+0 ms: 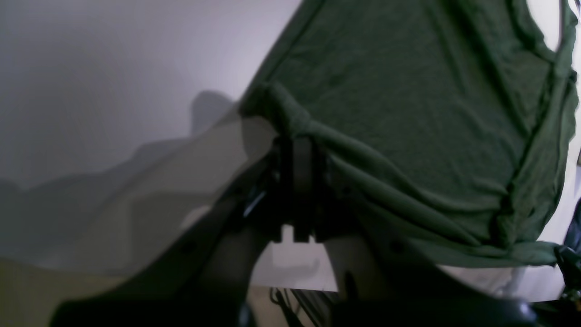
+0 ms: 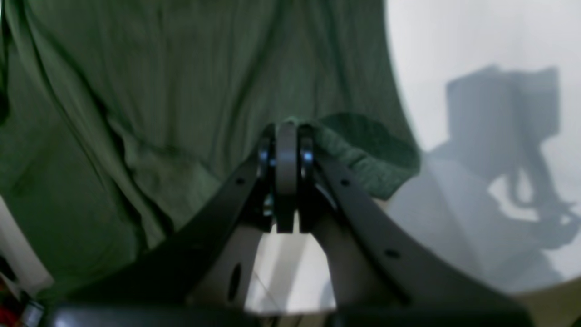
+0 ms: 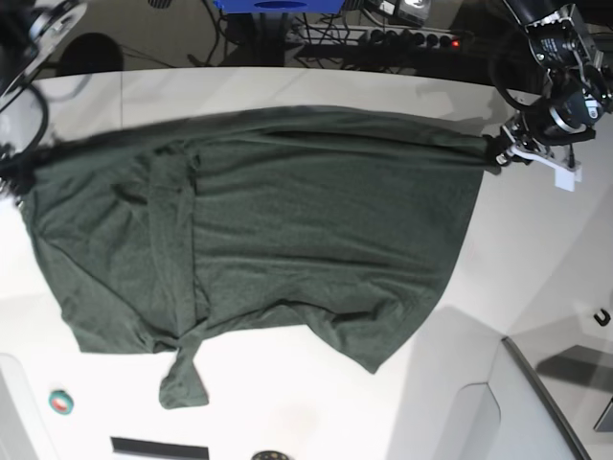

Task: Layout the t-shirt on the table in an organized manner, then fold the t-shirt properly
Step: 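Pull the held corners with both grippers to drag the shirt across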

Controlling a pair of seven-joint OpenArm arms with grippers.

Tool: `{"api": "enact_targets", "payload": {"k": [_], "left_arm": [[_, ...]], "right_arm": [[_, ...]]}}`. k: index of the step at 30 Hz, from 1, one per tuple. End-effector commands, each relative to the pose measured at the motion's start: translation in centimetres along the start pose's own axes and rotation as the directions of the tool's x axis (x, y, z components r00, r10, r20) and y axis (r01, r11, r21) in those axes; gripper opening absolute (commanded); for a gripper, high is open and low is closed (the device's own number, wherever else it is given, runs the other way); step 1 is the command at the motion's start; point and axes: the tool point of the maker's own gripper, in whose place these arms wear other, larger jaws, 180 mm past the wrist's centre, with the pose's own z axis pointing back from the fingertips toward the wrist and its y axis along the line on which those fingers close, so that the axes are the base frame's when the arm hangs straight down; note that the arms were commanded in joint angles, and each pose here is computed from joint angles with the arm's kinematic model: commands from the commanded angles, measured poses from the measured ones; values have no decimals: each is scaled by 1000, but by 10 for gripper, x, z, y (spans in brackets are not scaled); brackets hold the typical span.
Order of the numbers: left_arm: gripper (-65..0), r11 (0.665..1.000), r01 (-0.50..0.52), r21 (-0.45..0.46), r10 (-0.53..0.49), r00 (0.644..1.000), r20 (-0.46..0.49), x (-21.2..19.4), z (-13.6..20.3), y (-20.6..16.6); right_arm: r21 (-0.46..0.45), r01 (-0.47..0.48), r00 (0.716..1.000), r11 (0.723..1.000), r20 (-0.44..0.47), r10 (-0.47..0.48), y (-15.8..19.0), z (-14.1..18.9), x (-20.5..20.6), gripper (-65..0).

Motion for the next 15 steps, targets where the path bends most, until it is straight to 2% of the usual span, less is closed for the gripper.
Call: {"api": "enact_targets", "payload": {"k": [1, 7, 10, 15], "left_arm": [[-650, 1000, 5, -13, -5, 999, 32, 13, 3, -1], [-650, 999, -10, -43, 12, 999, 32, 23, -6, -12], [-650, 998, -10, -58, 11, 1000, 9, 27, -6, -18], [-650, 996, -49, -71, 51, 998, 33, 44, 1, -18]], "right_arm": [[4, 1, 999, 1000, 38, -1, 0, 4, 19, -647], [-17, -48, 999, 999, 13, 48, 0, -12, 22, -647], [-11, -40, 999, 999, 7, 40, 1, -17, 21, -645], [-4, -15, 1000, 1000, -9, 15, 0, -21, 24, -645]]}}
